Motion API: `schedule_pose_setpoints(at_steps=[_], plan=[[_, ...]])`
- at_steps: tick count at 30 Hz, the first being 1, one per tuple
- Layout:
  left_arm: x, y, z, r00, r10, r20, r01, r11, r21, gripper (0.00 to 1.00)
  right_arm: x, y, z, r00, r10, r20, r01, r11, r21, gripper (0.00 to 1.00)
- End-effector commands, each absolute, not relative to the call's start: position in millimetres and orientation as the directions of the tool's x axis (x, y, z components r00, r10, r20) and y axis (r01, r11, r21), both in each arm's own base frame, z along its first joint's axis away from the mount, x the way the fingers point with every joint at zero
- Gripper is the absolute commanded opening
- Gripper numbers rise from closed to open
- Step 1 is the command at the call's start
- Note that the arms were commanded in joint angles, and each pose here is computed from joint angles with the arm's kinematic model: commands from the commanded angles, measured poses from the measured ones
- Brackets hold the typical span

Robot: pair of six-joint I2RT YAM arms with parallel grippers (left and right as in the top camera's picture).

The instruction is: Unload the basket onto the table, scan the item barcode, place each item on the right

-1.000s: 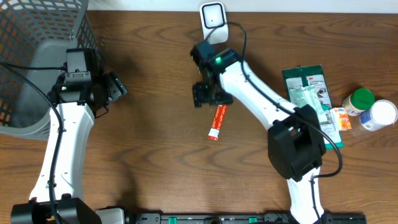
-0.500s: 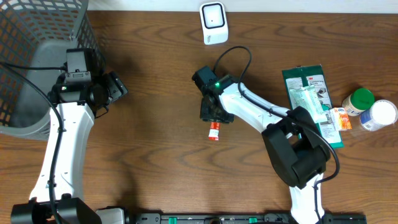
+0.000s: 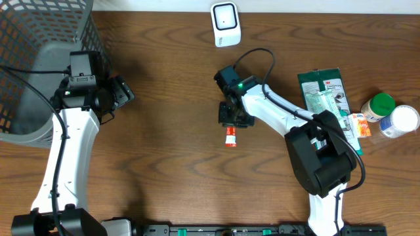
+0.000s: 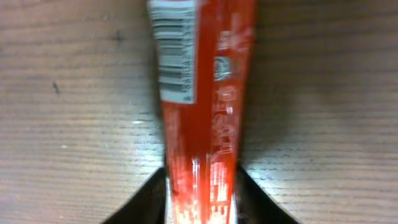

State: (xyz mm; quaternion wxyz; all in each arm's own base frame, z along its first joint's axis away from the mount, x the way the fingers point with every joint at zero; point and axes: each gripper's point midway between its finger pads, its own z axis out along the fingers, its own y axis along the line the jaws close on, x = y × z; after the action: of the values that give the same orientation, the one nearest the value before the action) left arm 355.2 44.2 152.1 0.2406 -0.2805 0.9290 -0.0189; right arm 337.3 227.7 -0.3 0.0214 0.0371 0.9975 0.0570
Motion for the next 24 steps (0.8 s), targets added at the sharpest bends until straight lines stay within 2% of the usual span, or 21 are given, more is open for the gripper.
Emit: schedule_pose_setpoints(at_steps=[1, 5, 8, 10, 12, 16, 20, 24], plan=[[355, 49, 158, -0.708, -0.542, -0.452, -0.528, 0.832, -0.171, 0.85, 329, 222, -3, -0.998, 0.050, -0.031, 0.047, 0.995, 0.092, 0.37], [355, 49, 158, -0.708, -0.542, -0.452, -0.528, 0.832, -0.171, 0.84, 324, 225, -5, -0.999, 0.035, -0.025, 0.033, 0.996, 0.084, 0.42], [355, 49, 158, -0.708, -0.542, -0.452, -0.528, 0.832, -0.171, 0.84, 317, 224, -5, -1.000, 0.028, -0.006, 0.027, 0.997, 0.070, 0.50], [355, 49, 158, -0.708, -0.542, -0.452, -0.528, 0.832, -0.171, 0.84, 313, 223, -5, -1.000, 0.023, 0.007, 0.023, 0.998, 0.061, 0.50], [355, 49, 158, -0.708, -0.542, -0.452, -0.528, 0.832, -0.171, 0.84, 310, 225, -6, -1.000, 0.015, 0.011, 0.016, 0.998, 0.058, 0.42], [355, 49, 158, -0.708, -0.542, -0.452, -0.528, 0.832, -0.171, 0.84, 307, 229, -6, -1.000, 0.000, 0.009, 0.001, 0.998, 0.059, 0.02], [355, 49, 158, -0.708, -0.542, -0.452, -0.528, 0.832, -0.171, 0.84, 307, 231, 0, -0.998, -0.057, 0.007, -0.056, 0.996, 0.073, 0.01], [355, 49, 158, -0.708, -0.542, -0.452, -0.528, 0.832, -0.171, 0.84, 313, 231, 31, -0.991, -0.126, -0.049, -0.131, 0.985, 0.115, 0.01]])
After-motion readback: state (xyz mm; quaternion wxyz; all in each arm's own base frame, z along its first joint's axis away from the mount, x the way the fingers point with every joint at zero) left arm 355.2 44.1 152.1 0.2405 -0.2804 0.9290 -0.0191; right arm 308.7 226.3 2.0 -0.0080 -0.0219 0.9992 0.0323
